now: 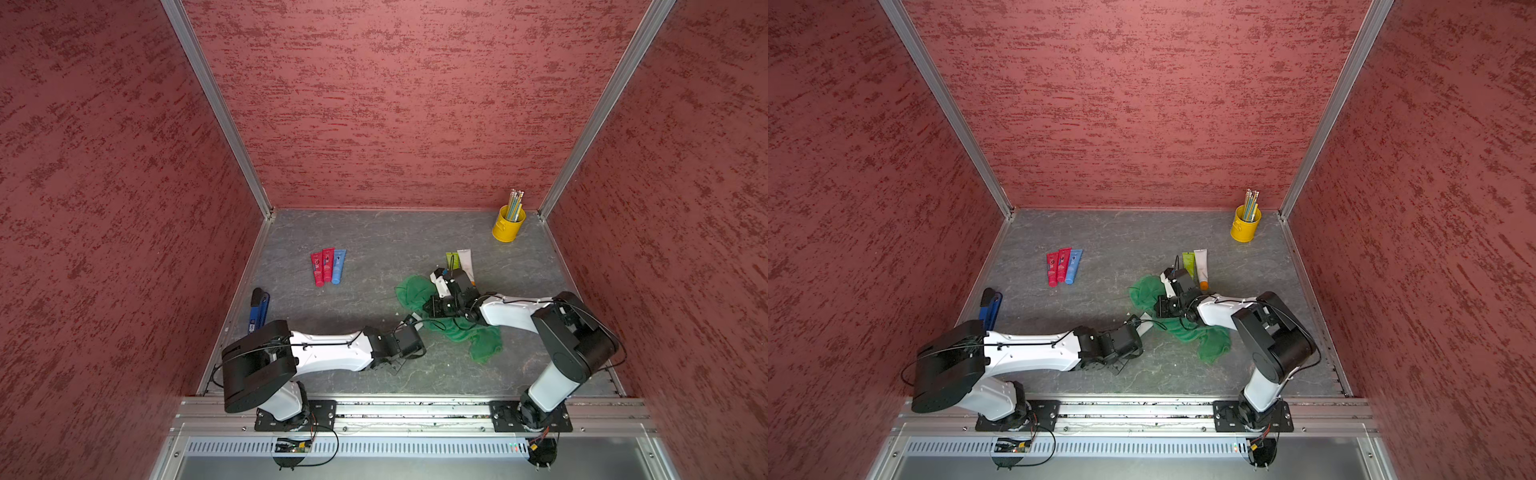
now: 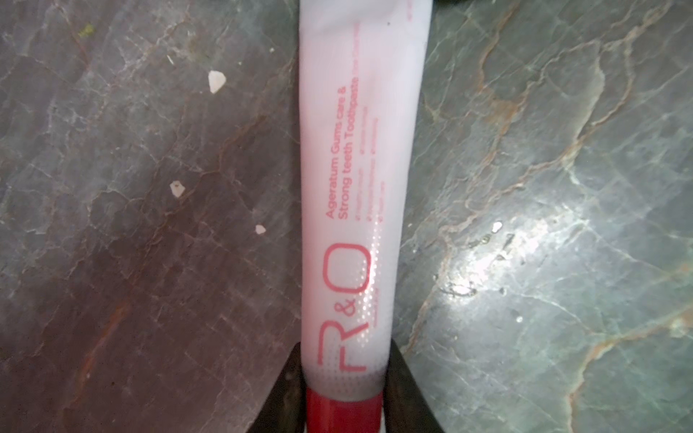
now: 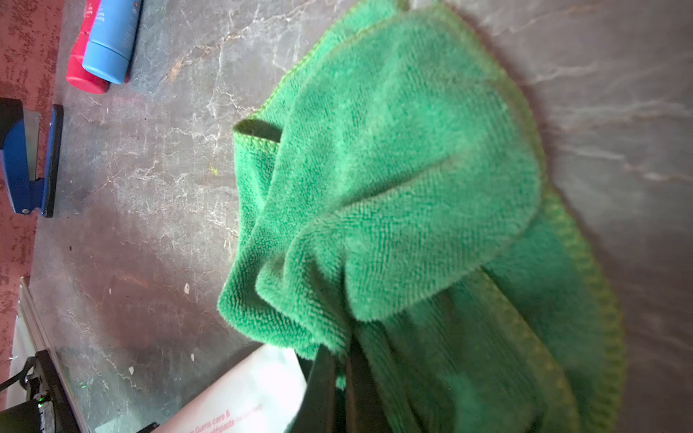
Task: Wipe the surface of the toothpaste tube
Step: Wipe the dirt from the toothpaste tube.
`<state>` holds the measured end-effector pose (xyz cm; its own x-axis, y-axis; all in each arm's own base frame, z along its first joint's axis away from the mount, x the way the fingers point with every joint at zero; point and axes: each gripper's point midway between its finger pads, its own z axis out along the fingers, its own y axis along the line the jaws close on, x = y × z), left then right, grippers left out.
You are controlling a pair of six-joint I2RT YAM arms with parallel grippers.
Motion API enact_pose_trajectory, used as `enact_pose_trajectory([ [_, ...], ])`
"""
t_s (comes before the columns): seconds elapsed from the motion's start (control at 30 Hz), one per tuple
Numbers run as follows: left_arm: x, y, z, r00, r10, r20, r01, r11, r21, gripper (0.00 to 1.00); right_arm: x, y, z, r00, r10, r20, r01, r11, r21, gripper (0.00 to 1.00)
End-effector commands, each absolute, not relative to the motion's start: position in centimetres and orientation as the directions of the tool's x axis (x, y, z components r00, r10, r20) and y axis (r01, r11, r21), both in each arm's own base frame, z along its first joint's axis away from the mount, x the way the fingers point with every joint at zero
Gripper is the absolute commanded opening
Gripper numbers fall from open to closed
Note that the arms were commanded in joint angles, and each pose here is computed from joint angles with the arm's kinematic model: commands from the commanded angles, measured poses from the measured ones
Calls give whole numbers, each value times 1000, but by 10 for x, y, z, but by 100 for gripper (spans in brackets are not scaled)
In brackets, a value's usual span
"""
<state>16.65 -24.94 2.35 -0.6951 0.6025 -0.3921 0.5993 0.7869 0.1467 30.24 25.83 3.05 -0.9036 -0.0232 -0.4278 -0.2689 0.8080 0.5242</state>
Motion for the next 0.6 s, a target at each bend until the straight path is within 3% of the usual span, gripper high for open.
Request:
enact_pose_trajectory([
  [0.0,167,-250,27,-689,597,-412,597,789,144,0,283,267,25,-918,-79,-390,-296,790,537,0],
  [0.3,170,-248,25,-695,594,-404,588,794,156,0,188,320,18,-933,-250,-258,-358,609,707,0],
  [0.57,172,-247,27,-700,588,-406,580,800,158,0,181,330,26,-927,-275,-255,-368,543,755,0],
])
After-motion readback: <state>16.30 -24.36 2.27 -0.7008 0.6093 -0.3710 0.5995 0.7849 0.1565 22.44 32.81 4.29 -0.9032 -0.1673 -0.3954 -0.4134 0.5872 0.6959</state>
